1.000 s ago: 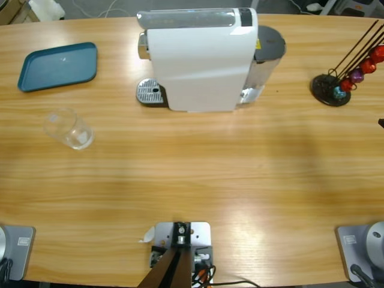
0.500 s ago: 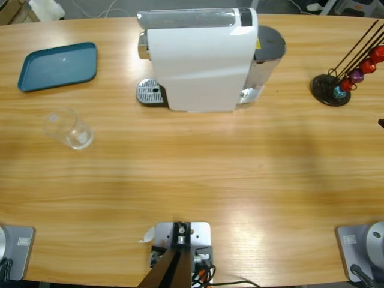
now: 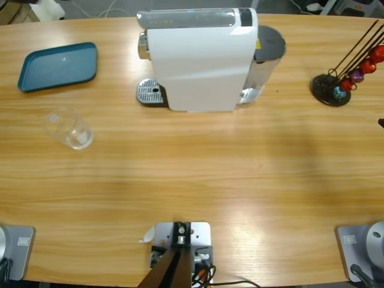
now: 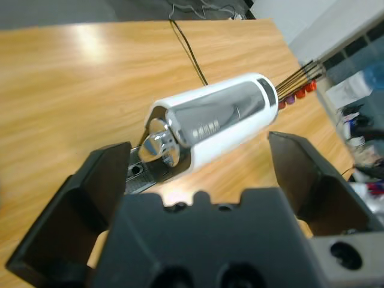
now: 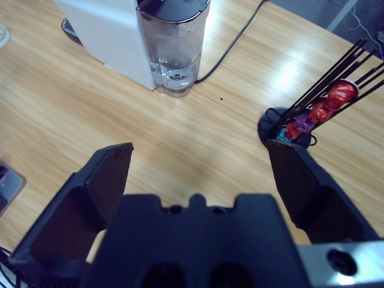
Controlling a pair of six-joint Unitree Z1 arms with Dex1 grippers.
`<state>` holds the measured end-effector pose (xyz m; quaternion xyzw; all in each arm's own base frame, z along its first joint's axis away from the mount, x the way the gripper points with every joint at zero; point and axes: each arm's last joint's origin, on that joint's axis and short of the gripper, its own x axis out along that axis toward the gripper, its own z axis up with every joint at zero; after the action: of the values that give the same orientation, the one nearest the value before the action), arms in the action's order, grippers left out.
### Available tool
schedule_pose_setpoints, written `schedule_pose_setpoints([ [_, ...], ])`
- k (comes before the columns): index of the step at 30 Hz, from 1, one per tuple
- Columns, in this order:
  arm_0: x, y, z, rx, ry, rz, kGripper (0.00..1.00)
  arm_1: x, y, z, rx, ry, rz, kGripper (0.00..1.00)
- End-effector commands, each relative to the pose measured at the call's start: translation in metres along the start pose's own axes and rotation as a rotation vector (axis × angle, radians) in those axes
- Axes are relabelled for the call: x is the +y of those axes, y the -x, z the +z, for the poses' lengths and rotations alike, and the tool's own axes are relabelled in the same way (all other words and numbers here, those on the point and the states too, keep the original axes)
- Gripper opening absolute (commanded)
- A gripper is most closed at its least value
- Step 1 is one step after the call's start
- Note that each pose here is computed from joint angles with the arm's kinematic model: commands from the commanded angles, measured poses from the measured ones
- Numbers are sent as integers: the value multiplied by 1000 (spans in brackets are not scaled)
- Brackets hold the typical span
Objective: Pour coffee
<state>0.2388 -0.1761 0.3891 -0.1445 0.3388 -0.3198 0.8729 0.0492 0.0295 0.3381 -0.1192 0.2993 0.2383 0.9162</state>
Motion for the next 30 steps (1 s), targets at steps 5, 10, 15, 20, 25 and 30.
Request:
schedule_pose_setpoints([
  [5, 22, -89, 2, 158, 237, -13, 931, -1, -2, -2, 18, 15, -15, 1000],
  [10, 25, -93, -3, 180, 263, -10, 701, -1, -2, -2, 18, 16, -14, 1000],
  [15, 24, -93, -4, 197, 264, -39, 264, 0, -2, -2, 20, 17, -14, 1000],
  [20, 25, -92, -9, 216, 267, -43, 202, 0, -2, -2, 20, 18, -14, 1000],
  [25, 27, -84, -12, 212, 269, -35, 164, 0, -2, -2, 21, 18, -14, 1000],
  [30, 27, -78, -13, 203, 269, -28, 6, 0, -3, -1, 23, 18, -14, 1000],
])
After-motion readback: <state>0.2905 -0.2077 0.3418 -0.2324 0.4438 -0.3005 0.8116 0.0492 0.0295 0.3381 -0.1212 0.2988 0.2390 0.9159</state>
